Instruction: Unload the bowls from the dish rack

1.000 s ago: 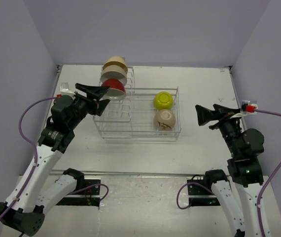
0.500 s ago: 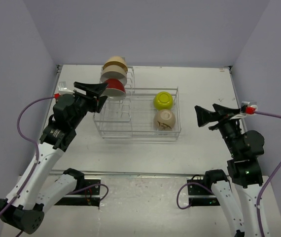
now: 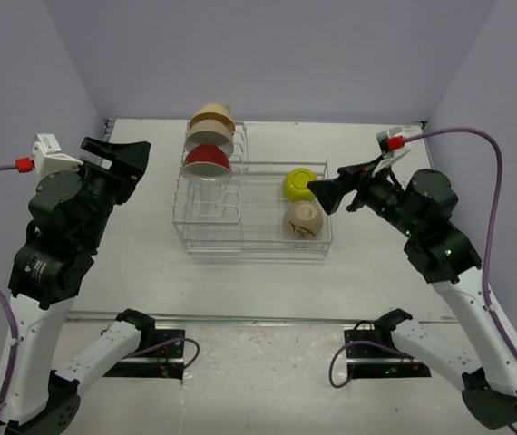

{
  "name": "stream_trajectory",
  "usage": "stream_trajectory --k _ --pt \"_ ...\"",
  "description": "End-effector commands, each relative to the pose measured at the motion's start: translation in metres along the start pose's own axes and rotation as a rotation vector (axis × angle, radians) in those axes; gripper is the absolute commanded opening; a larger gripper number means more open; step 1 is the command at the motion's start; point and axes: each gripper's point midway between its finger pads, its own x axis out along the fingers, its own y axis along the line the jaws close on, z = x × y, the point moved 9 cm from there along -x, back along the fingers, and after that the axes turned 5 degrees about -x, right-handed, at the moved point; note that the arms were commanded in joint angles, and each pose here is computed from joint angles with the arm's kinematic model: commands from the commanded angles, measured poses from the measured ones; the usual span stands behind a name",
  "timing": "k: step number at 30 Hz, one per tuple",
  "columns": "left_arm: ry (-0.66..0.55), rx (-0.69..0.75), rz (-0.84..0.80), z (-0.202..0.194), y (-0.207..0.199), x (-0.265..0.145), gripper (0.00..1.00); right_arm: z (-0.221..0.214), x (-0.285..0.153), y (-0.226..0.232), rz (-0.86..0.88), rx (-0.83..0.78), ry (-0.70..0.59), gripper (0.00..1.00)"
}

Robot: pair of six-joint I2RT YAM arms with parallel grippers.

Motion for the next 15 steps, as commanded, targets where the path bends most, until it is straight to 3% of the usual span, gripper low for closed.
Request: stream_trajectory --k 1,3,5,8,10,13,15 --pt "-0.007 0.266 0.226 0.001 0.028 0.01 0.78 0.018 0.019 0.013 0.017 -0.083 0.028 0.99" --pt "0.011 0.34 0.295 -0.005 0.042 0.018 0.78 0.018 0.043 0.035 0.048 -0.148 0.102 0.99" --pt "0.006 0.373 0.323 -0.007 0.052 0.019 0.77 0.028 0.056 0.045 0.028 -0.189 0.097 0.99" --pt "-0.016 0.401 0.32 -0.011 0.067 0.018 0.76 0.021 0.077 0.055 -0.009 -0.242 0.137 0.99" --pt "0.015 0.402 0.233 -0.016 0.065 0.017 0.76 0.023 0.08 0.055 -0.047 -0.249 0.148 0.99" --pt "0.101 0.328 0.093 -0.027 0.056 0.012 0.76 0.019 0.075 0.055 -0.044 -0.209 0.107 0.99" --pt "0.143 0.198 0.033 -0.036 0.053 0.01 0.75 0.016 0.068 0.054 -0.045 -0.186 0.086 0.99"
